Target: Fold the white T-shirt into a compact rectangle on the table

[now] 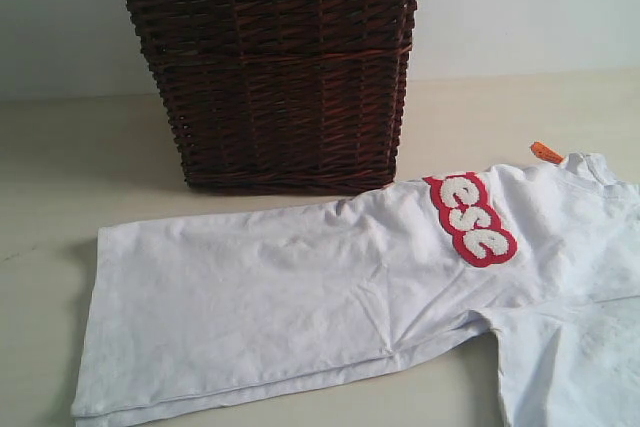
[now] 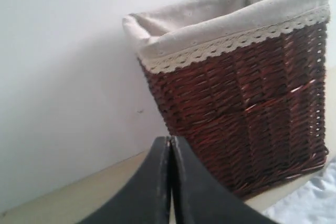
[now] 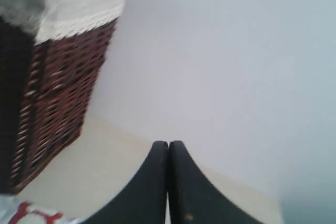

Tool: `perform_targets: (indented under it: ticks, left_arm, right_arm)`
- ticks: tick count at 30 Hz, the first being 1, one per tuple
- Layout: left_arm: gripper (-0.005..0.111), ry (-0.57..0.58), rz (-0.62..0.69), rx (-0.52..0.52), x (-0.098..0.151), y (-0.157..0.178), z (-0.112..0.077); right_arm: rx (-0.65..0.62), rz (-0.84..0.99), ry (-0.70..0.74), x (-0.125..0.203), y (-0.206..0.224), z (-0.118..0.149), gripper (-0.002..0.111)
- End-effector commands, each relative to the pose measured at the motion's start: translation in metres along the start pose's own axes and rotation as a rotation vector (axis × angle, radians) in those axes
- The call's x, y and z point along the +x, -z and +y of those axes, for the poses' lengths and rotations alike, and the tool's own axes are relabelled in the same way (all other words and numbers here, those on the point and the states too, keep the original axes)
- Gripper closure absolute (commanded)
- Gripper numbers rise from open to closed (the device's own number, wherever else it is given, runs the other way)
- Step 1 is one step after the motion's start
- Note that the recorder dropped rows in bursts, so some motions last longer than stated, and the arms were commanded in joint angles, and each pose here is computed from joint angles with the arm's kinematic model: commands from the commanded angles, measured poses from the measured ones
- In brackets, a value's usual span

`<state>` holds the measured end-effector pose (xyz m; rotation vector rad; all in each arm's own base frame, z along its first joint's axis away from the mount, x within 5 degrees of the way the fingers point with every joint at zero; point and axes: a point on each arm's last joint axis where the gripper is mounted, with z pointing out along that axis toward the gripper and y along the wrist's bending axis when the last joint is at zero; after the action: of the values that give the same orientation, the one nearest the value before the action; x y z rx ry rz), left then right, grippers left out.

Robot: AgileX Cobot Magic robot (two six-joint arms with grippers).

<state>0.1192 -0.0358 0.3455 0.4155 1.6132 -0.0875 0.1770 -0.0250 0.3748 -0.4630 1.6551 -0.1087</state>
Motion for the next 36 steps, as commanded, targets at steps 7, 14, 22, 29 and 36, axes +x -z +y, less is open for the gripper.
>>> perform_targets:
  ticks: [7, 14, 22, 29, 36]
  left_arm:
    - [0.105, 0.072, -0.009, -0.143, 0.084, 0.063, -0.016]
    - [0.105, 0.053, -0.057, -0.144, 0.086, 0.077, -0.022]
    - [0.105, 0.112, 0.170, -0.109, 0.165, 0.054, -0.033]
    - [0.105, 0.093, 0.191, -0.104, 0.167, 0.055, -0.033]
    - [0.105, 0.040, 0.240, -0.113, 0.170, 0.055, -0.031]
  right_arm:
    - [0.093, -0.138, -0.078, -0.035, 0.065, 0.033, 0.108]
    - [0.154, 0.149, 0.085, 0.014, 0.087, 0.057, 0.108]
    - [0.147, 0.190, -0.017, 0.056, 0.079, 0.069, 0.108]
    - [0.147, 0.187, -0.003, 0.055, 0.079, 0.070, 0.108]
    - [0.129, 0.202, 0.162, 0.056, 0.079, 0.070, 0.108]
